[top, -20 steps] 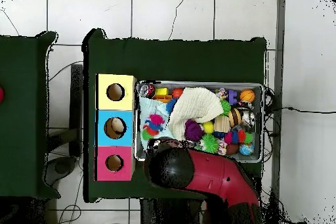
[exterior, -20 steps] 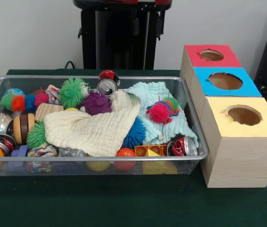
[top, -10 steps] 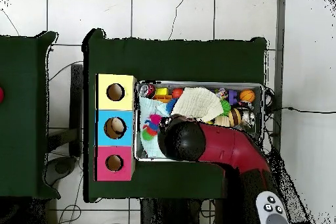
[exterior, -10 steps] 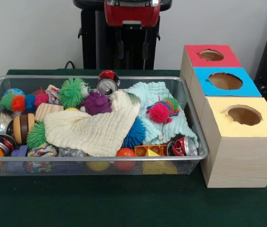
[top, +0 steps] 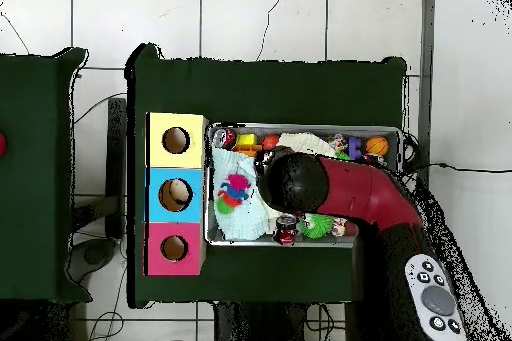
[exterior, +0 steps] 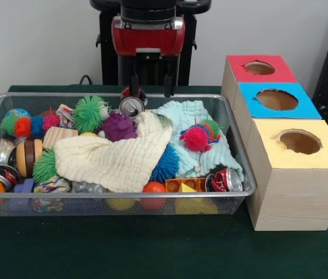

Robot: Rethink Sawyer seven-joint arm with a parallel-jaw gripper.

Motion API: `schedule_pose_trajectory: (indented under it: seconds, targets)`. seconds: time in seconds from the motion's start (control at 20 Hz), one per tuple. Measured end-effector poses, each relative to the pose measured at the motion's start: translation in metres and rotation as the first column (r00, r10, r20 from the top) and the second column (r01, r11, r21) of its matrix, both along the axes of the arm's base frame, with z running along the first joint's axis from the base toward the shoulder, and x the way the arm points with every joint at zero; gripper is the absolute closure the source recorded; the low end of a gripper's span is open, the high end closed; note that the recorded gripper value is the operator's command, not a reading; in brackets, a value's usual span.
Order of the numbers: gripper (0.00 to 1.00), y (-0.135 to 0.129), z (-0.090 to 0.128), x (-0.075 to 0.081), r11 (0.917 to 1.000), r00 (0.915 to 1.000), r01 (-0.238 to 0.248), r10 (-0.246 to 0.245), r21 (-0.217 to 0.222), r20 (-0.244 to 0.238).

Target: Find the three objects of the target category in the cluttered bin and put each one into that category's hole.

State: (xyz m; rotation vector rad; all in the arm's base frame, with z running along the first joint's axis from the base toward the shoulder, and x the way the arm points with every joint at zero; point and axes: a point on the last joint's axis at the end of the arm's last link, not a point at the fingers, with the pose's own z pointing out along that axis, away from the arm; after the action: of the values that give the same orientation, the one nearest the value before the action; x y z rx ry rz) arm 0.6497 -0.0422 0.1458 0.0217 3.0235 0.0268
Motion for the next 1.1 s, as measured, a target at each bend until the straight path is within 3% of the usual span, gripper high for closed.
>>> schedule_pose_trajectory:
  seconds: [0.75,1.1]
  targets:
    - [0.00,-0.030,0.018,0.042,0.9995,0.9981,0.031,-0.032,0.005,0.053]
    - [0.00,-0.024,0.001,0.073,0.9997,0.9979,0.020,-0.021,0.013,0.061]
